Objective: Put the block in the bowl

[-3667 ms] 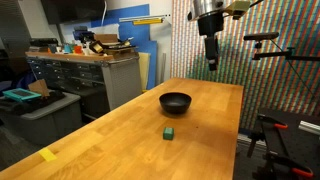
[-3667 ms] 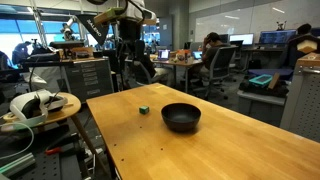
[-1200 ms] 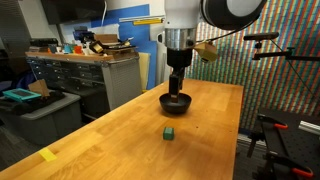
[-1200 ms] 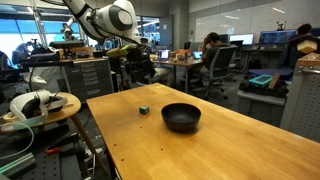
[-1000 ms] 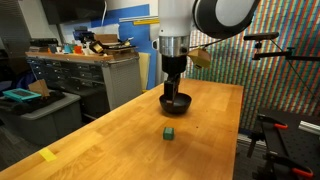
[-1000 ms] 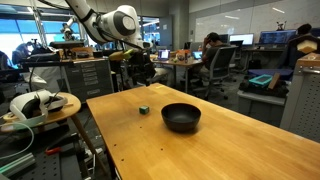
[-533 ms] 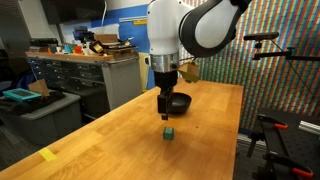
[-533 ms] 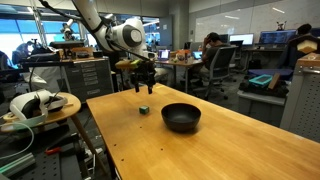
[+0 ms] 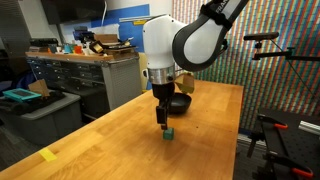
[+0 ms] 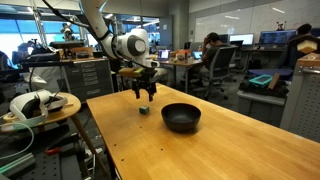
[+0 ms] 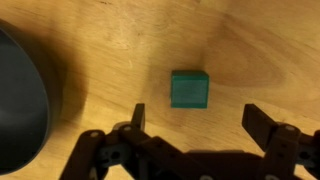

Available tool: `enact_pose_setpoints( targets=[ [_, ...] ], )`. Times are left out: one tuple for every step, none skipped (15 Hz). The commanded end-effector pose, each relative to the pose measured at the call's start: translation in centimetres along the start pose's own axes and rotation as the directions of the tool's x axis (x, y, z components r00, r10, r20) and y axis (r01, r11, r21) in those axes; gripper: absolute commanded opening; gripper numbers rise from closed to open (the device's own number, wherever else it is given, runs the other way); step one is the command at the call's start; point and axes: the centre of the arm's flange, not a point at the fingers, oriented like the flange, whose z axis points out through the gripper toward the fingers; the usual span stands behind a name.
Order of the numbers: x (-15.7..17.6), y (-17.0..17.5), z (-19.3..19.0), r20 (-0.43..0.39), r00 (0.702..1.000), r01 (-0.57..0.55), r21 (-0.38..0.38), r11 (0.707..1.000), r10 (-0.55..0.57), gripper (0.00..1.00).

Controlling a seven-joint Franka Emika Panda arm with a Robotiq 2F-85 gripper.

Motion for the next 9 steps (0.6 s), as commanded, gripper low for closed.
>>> enact_pose_setpoints(
  targets=[
    [1.6, 0.1, 1.6, 0.017, 1.0, 0.016, 0.03, 0.999, -0.016, 1.0],
    [1.6, 0.0, 2.1, 0.024, 1.0, 0.018, 0.035, 0.999, -0.019, 1.0],
    [1.6, 0.0, 2.5, 0.03, 0.999, 0.021, 0.037, 0.999, -0.022, 1.0],
    [1.6, -0.1, 2.9, 0.036, 0.999, 0.026, 0.039, 0.999, -0.027, 1.0],
    [1.6, -0.2, 3.2, 0.042, 0.999, 0.032, 0.04, 0.999, -0.033, 1.0],
    [1.5, -0.2, 3.5, 0.047, 0.998, 0.035, 0.041, 0.999, -0.037, 1.0],
    [1.5, -0.2, 3.8, 0.053, 0.998, 0.04, 0.043, 0.998, -0.043, 1.0],
    [1.4, -0.2, 4.1, 0.057, 0.997, 0.044, 0.046, 0.998, -0.047, 1.0],
    [1.4, -0.2, 4.3, 0.063, 0.997, 0.047, 0.049, 0.998, -0.05, 1.0]
  ],
)
